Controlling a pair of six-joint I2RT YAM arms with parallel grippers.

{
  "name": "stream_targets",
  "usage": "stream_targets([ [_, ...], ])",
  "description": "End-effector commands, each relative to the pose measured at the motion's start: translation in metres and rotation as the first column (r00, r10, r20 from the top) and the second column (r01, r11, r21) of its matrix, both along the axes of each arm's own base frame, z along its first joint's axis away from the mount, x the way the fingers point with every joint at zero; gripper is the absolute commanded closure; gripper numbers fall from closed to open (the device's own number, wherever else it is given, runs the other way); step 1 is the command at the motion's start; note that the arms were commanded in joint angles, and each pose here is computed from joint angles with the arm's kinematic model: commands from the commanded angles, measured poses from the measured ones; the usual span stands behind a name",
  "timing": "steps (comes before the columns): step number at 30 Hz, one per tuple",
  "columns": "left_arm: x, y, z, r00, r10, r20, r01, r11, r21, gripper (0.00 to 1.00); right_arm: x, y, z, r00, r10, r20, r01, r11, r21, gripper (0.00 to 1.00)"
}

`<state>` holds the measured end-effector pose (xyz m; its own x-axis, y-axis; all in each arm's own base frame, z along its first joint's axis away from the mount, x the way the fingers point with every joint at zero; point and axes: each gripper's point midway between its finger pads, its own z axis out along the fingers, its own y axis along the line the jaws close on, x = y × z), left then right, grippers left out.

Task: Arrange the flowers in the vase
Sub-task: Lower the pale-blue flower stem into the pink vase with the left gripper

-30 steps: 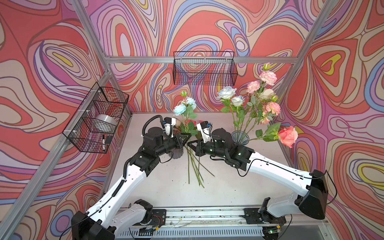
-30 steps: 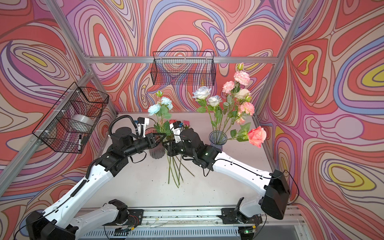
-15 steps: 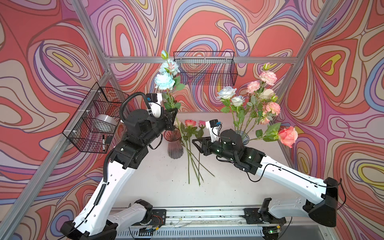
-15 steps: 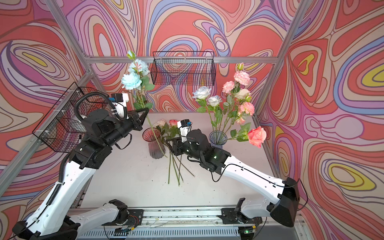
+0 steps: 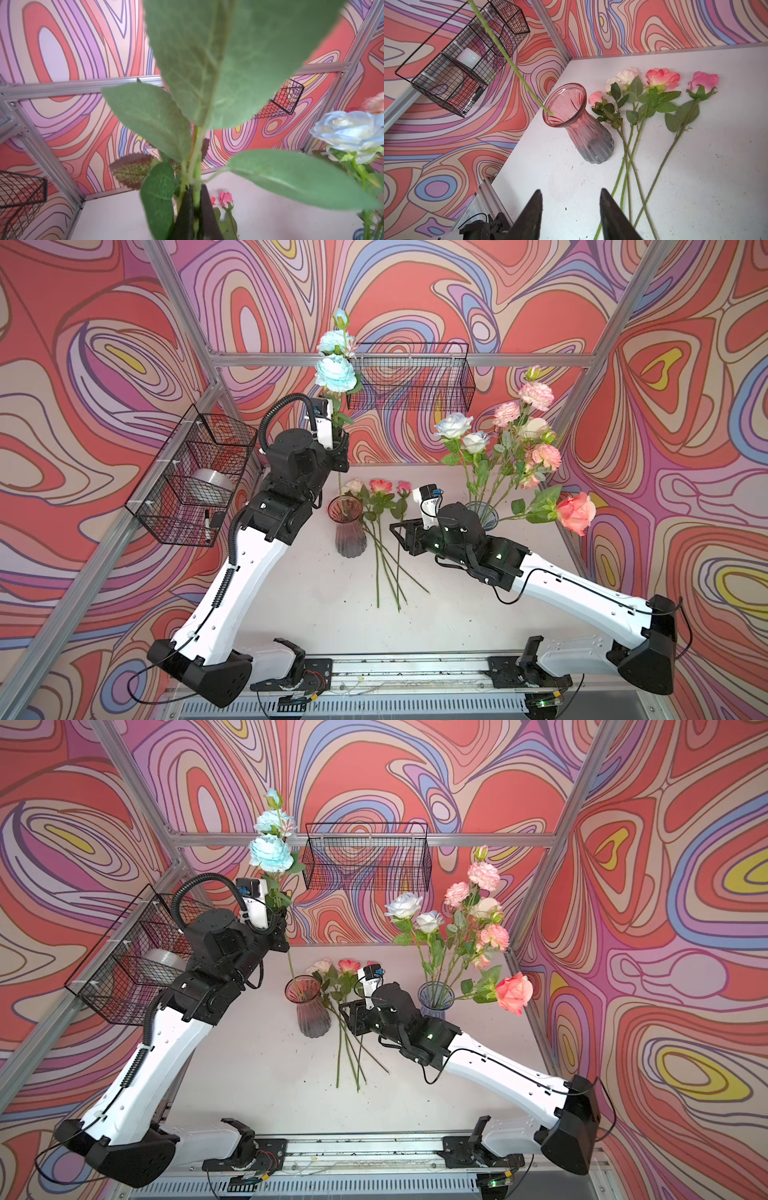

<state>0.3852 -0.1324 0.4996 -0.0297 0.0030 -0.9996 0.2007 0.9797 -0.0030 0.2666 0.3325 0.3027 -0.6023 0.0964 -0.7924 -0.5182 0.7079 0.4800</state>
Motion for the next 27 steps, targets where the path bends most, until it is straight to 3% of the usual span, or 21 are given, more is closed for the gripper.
stream_targets([
  [1, 0.004, 0.007, 0.024, 0.997, 0.030, 0.065, -0.032, 0.999, 0.023, 1.00, 0.004, 0.001, 0.003, 0.999, 0.006, 0.031, -0.005, 0.999, -0.038, 0.54],
  [8, 0.032, 0.011, -0.049, 0.996, 0.060, -0.063, -0.058, 0.998, 0.029, 1.00, 0.023, 0.007, -0.020, 1.000, -0.022, 0.020, 0.024, 0.994, -0.103, 0.52],
  [19, 0.044, 0.004, -0.145, 0.973, 0.040, -0.229, -0.046, 0.999, -0.020, 0.96, 0.090, 0.012, -0.086, 0.977, -0.162, -0.141, 0.127, 0.965, -0.227, 0.55],
  [21, 0.043, 0.004, -0.151, 0.966, 0.034, -0.258, -0.044, 0.999, -0.031, 0.82, 0.090, 0.016, -0.087, 0.976, -0.157, -0.154, 0.120, 0.967, -0.224, 0.55],
  [23, 0.039, 0.003, -0.156, 0.956, 0.024, -0.292, -0.035, 0.999, -0.033, 0.57, 0.090, 0.015, -0.085, 0.976, -0.157, -0.154, 0.121, 0.967, -0.224, 0.55],
  [27, 0.017, 0.005, -0.158, 0.944, -0.005, -0.330, -0.013, 0.999, -0.051, 0.37, 0.089, 0.007, -0.075, 0.978, -0.173, -0.116, 0.146, 0.967, -0.210, 0.55],
])
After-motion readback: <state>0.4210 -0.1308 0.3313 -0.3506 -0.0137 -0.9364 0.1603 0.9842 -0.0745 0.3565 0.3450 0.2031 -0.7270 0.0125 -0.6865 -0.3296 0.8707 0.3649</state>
